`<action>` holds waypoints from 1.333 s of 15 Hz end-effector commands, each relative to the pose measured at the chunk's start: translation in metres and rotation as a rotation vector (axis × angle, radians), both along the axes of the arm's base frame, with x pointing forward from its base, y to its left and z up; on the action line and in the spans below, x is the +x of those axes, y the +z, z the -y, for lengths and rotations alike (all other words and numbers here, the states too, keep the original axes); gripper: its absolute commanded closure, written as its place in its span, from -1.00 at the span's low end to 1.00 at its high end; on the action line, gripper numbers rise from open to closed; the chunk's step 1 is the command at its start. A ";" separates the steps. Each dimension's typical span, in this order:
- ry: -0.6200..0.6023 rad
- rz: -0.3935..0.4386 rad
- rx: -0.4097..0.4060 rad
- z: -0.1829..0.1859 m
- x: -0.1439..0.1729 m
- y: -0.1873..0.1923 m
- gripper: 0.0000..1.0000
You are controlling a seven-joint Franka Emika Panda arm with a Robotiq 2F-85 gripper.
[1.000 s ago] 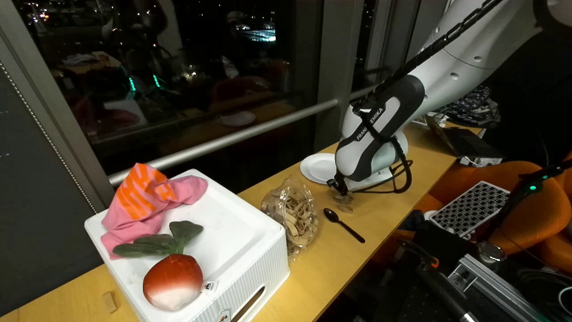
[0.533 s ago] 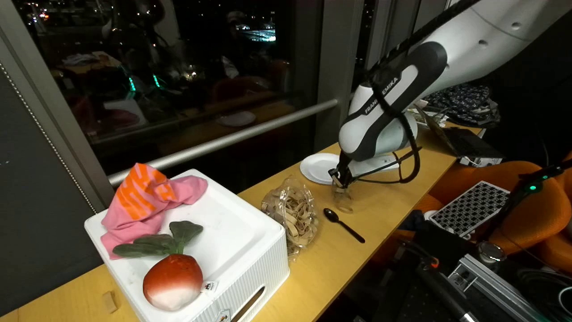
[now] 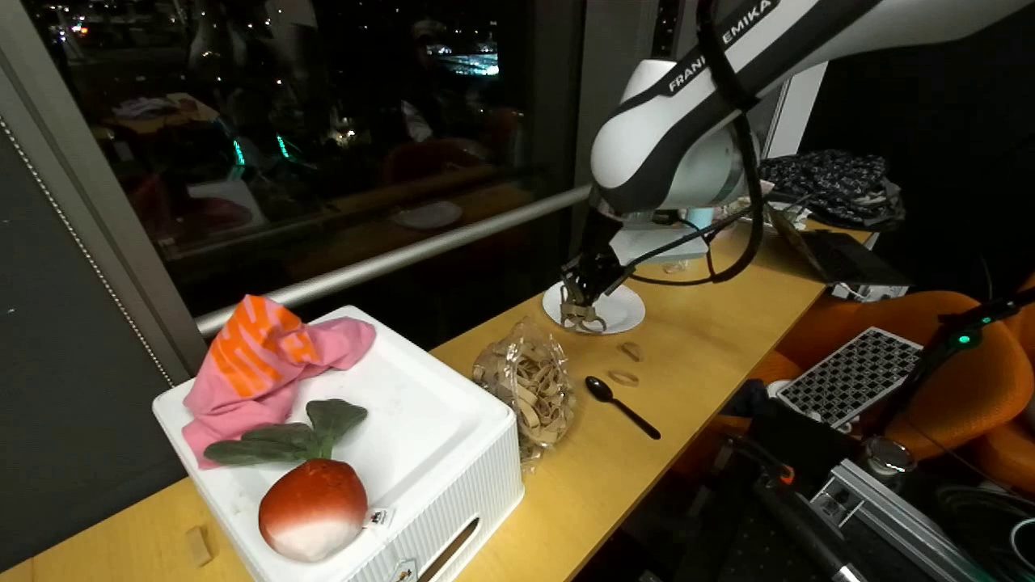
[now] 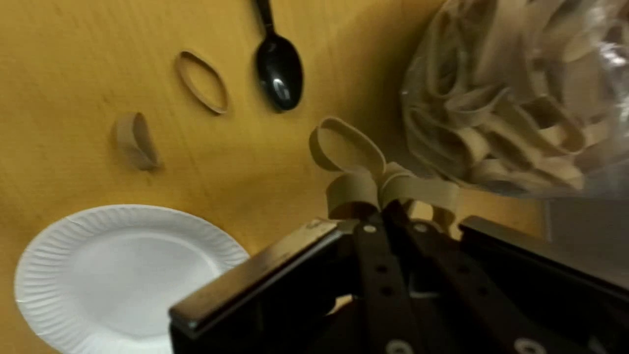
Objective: Remove the rubber bands from the table and put them in the plastic
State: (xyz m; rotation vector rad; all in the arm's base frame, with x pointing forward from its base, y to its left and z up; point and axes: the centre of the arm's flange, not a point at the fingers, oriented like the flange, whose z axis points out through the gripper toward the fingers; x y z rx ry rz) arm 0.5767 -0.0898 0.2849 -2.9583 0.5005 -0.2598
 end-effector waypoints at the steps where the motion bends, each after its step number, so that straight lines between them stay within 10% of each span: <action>1: 0.109 0.009 0.036 -0.053 0.014 0.029 0.97; 20: 0.345 -0.209 0.051 -0.150 -0.005 0.060 0.97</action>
